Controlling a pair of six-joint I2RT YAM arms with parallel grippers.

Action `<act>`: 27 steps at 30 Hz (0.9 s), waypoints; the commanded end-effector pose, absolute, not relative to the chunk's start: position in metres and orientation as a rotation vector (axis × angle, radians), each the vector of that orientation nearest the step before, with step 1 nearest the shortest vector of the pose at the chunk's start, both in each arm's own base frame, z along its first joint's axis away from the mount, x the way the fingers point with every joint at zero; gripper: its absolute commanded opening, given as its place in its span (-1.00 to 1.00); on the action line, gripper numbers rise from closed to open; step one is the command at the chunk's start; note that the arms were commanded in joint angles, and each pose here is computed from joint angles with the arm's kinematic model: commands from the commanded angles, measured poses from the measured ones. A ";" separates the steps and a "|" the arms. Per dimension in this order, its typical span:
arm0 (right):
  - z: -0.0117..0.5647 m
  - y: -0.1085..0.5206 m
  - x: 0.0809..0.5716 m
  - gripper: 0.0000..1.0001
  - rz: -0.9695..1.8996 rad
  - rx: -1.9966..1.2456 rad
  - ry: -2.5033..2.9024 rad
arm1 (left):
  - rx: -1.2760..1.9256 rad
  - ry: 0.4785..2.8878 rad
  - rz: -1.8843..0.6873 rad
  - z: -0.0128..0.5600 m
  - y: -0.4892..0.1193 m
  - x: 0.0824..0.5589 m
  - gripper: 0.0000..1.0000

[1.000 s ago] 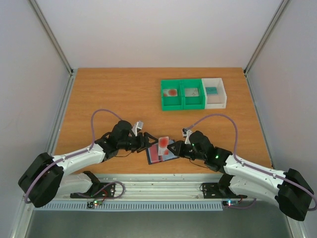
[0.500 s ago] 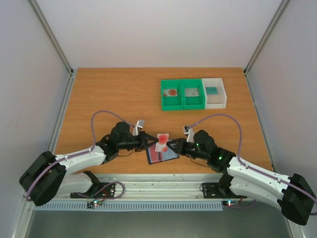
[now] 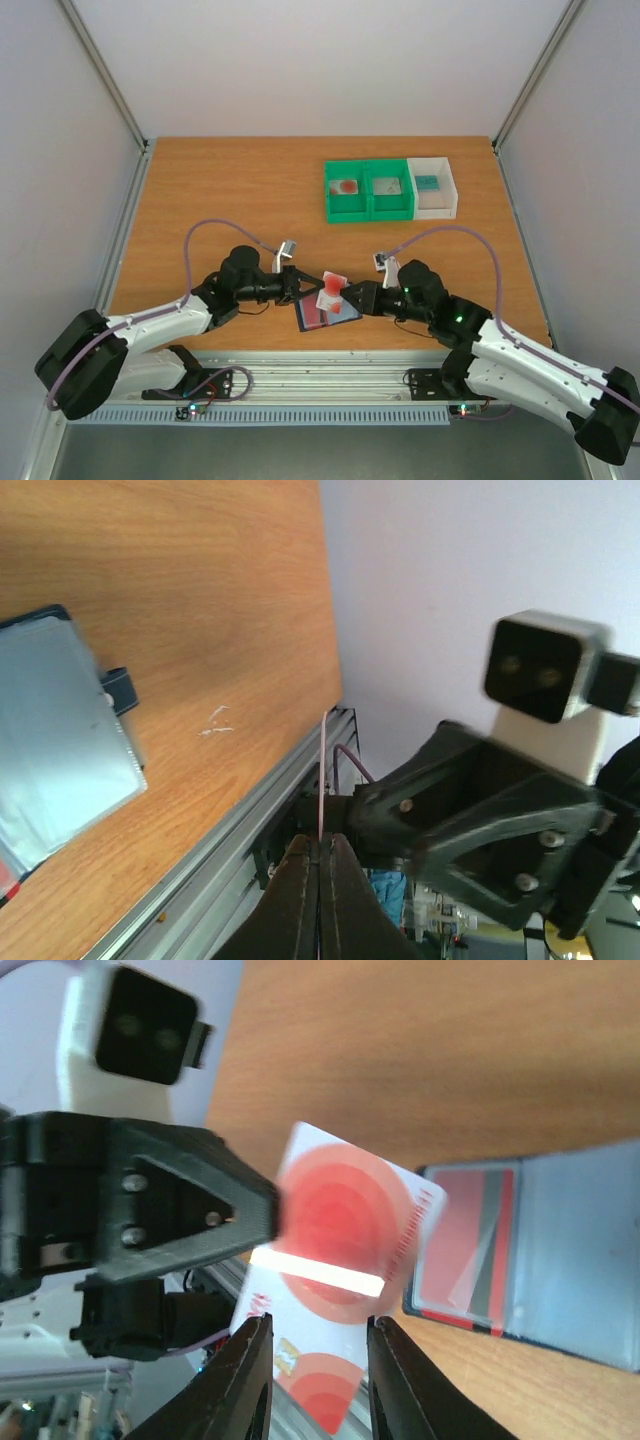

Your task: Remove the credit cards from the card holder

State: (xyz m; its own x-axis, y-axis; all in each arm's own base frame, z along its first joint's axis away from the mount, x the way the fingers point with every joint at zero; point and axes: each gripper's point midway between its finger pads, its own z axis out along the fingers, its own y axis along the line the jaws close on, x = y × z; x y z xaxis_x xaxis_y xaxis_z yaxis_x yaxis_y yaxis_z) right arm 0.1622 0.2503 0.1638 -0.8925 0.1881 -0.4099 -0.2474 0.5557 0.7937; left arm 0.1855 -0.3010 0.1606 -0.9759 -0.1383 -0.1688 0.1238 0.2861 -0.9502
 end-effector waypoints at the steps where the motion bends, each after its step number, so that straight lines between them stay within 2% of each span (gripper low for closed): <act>1: 0.191 0.237 0.155 -0.39 1.150 -0.255 2.303 | 0.202 2.227 -1.812 0.193 -0.308 0.176 -0.99; 6: 0.209 0.228 0.142 -0.25 1.087 -0.403 2.318 | 0.343 2.205 -1.856 0.205 -0.311 0.163 -0.99; 15: 0.236 0.222 0.119 -0.13 1.071 -0.591 2.354 | 0.501 2.221 -1.822 0.213 -0.304 0.143 -0.99; 27: 0.237 0.247 0.111 -0.07 1.210 -0.682 2.389 | 0.677 2.179 -1.874 0.227 -0.304 0.117 -0.99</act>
State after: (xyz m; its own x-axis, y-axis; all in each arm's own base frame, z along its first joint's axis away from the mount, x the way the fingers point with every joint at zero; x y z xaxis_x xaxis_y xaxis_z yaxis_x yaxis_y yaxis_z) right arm 0.1174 0.2386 0.2283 -0.8256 -0.2228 -0.5185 -0.5415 0.5715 0.6166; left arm 0.1285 -0.3017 0.2017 -0.9201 0.1786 -0.3485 0.3787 0.1792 -0.9080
